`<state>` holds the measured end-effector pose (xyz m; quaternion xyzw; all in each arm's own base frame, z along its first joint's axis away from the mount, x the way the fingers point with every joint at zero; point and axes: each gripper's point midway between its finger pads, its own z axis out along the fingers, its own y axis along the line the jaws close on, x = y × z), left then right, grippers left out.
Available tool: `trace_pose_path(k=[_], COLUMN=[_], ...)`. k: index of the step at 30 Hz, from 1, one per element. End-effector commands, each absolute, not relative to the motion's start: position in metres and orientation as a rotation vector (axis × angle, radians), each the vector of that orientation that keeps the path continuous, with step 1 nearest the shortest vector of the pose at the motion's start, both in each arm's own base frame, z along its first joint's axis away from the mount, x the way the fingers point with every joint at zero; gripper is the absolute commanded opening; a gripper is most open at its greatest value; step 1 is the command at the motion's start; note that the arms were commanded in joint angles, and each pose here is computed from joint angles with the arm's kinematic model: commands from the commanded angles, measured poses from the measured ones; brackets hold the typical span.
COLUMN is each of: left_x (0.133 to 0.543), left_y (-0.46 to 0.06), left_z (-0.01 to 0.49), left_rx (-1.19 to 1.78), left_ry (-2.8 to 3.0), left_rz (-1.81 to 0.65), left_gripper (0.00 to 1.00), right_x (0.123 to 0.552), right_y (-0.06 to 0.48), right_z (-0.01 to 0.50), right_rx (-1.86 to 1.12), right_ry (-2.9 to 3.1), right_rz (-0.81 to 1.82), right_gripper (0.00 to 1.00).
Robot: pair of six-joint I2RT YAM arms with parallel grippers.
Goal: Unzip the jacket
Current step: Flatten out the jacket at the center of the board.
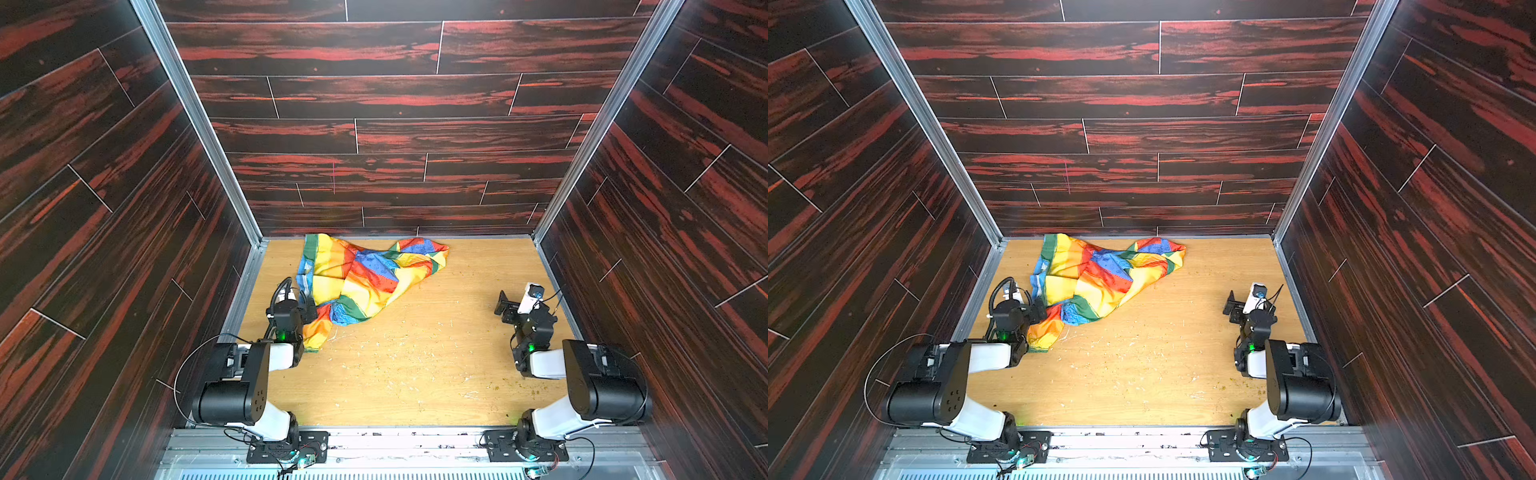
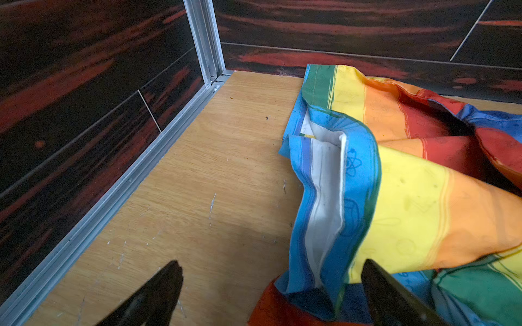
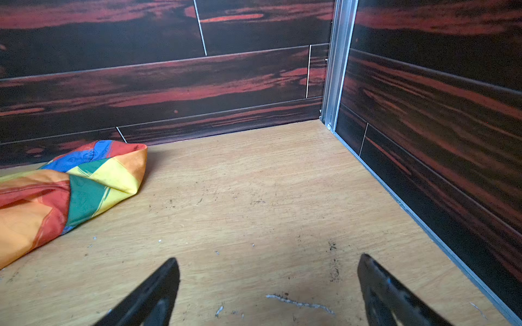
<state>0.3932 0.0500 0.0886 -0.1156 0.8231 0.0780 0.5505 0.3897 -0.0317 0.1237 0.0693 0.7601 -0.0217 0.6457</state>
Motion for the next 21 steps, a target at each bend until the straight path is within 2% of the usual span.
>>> trace_pose_path(k=[1, 21], left_x=[0.3962, 0.3966], left_y=[0.0508, 0.0512], left_z=[0.0941, 0.0934], left_rx=[-0.278, -0.282], left_ry=[1.931, 1.934], left_rz=[0.181, 0.182], left_gripper=[1.00, 1.00], right_x=[0.3887, 0.3890], right_y=[-0.0329, -0.0332], right_z=[0.1166, 0.1158], right_rx=[0.162, 0.159], right_ry=[1.747, 1.752], right_rz=[-0.050, -0.007], right_gripper=[0.99, 0.99])
